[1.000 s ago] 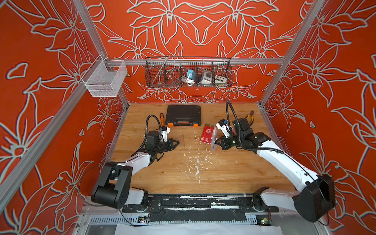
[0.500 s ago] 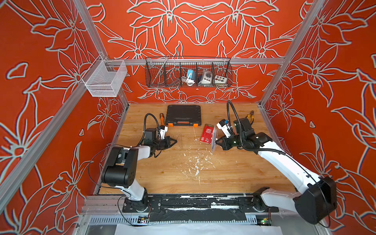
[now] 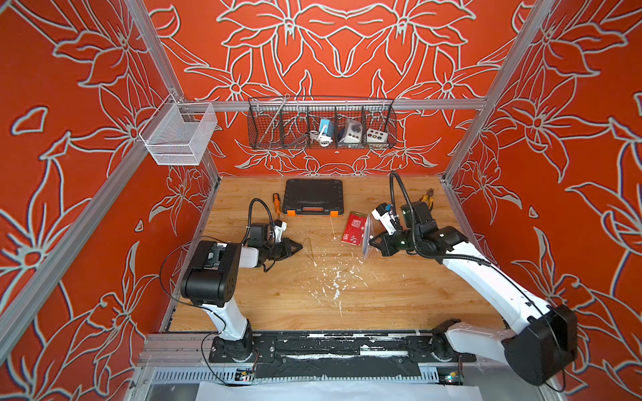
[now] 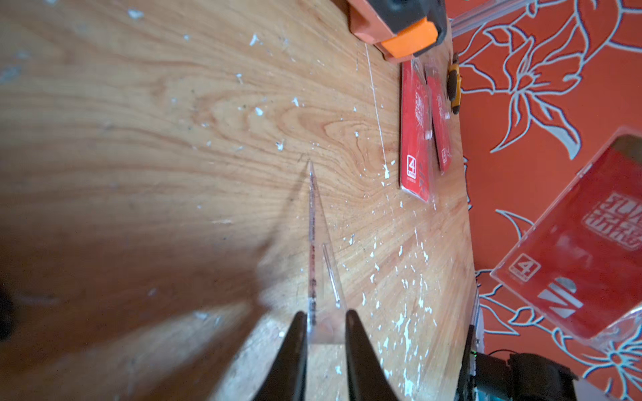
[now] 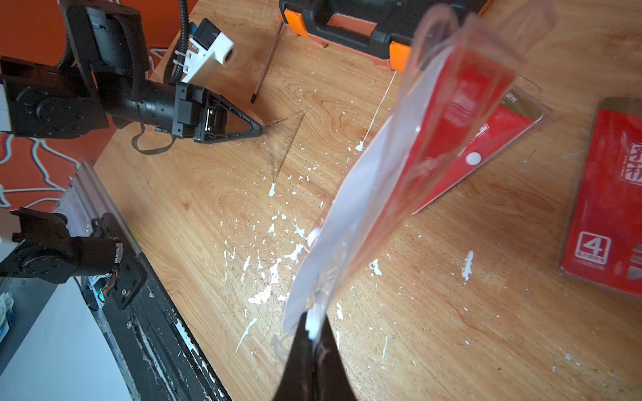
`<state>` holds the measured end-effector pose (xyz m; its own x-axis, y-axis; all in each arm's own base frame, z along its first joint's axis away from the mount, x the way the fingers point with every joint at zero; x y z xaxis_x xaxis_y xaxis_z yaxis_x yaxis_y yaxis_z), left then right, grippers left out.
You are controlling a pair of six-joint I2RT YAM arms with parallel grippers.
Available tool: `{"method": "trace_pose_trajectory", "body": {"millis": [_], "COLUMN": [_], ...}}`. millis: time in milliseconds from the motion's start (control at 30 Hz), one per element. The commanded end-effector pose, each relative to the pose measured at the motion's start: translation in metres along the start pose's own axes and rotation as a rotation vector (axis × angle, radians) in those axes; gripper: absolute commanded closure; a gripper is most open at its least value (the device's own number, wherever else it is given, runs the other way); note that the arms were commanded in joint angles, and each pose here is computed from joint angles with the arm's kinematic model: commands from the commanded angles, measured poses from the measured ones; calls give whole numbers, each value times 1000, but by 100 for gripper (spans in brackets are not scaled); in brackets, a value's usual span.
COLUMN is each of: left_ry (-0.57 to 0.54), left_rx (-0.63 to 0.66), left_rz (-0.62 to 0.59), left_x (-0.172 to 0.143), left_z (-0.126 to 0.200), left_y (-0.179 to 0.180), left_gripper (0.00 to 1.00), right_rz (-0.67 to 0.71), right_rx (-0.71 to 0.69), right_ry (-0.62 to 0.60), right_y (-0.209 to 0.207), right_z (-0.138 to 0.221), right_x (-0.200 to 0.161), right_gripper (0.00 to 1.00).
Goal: Open the ruler set and take out the ruler
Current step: Place the ruler at the center of the board, then take out the ruler from the ruler set bag.
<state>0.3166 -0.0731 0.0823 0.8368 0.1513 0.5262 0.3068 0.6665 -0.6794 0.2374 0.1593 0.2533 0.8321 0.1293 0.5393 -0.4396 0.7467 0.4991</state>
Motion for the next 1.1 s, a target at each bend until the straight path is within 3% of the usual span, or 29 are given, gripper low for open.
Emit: {"method": "trace_pose_trajectory", "body": {"millis": [0,300,467,600,767,933,1067], "left_ry": [2,-94,-171,-230,-215,-198,-194], "left_rx": [24,52,119,61,-76,-146,-160], "left_rz": [-3,-61,-216,-332,-410,-464,-491], "left_x": [-2,21,43,46,31,18,14], "left_z": [2,20,26,16,-9,-26,-32], "left_y": [5,-18,-78,-142,-206,-247,-263], "left_gripper": [72,61,56,62,81,96,100], "right_rz": [20,23,36,42,57,65,68], "right_rx": [11,30,45,56,86,85,88], "right_ry": [3,-2,4,-23,-53,-61,-61], "right_y": [0,0,-3,-3,2,3,4], "right_z": [1,-1,-7,-9,-5,-2,-2], "right_x": [-1,-2,-3,-3,-1,-1,0], "right_gripper": [100,100,100,100,100,100,100]}}
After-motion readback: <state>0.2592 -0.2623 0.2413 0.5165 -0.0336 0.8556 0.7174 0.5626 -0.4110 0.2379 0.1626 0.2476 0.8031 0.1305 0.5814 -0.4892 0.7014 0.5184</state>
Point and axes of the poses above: each gripper's point midway between its finger pads, its own z axis back along the fingers, its own y axis along the line the jaws close on, x = y × z, the point moved 8 cm from there along z, back along the fingers, and after that the axes turned 13 degrees about -z, right-handed, at the moved point
